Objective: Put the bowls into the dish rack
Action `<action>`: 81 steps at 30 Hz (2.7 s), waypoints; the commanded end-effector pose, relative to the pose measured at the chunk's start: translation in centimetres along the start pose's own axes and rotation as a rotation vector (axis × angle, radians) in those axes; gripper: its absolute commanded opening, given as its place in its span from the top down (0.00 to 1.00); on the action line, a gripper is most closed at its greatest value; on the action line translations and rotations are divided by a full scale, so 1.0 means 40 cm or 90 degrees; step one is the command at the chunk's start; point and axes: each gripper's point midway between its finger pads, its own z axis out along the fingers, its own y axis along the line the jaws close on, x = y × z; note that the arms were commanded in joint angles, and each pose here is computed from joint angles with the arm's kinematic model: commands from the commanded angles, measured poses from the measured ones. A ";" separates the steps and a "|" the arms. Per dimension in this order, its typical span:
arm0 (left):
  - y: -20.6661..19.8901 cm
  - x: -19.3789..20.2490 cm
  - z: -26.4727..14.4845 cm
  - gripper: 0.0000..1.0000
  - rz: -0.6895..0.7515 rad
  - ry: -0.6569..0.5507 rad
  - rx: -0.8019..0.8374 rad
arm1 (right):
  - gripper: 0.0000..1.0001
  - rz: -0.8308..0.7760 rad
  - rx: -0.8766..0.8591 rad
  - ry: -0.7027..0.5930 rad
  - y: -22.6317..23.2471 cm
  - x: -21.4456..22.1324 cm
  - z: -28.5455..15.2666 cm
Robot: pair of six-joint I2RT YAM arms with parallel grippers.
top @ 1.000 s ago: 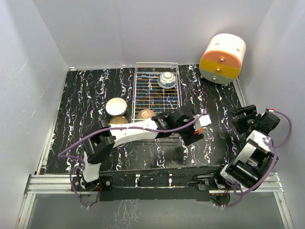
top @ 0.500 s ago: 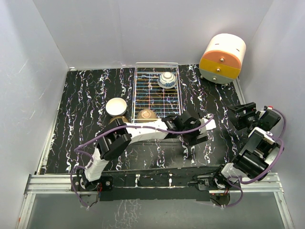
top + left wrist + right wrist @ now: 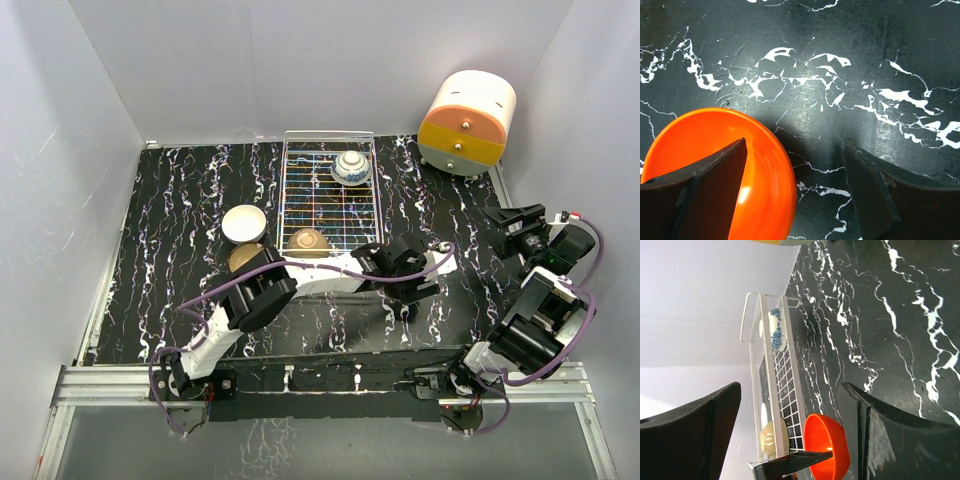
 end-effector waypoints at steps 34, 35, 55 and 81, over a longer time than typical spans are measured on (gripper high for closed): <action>0.128 -0.439 -0.314 1.00 -0.053 -0.318 -0.087 | 0.19 -0.071 -0.142 -0.056 0.173 -0.068 -0.024; 0.136 -0.467 -0.347 1.00 -0.053 -0.338 -0.094 | 0.19 -0.071 -0.146 -0.058 0.179 -0.069 -0.026; 0.477 -0.297 -0.681 1.00 -0.391 -0.519 -0.163 | 0.17 -0.235 -0.254 -0.009 0.551 0.044 -0.044; 0.626 -0.093 -0.455 1.00 -0.810 -0.454 0.070 | 0.17 -0.273 -0.268 0.060 0.558 0.117 -0.050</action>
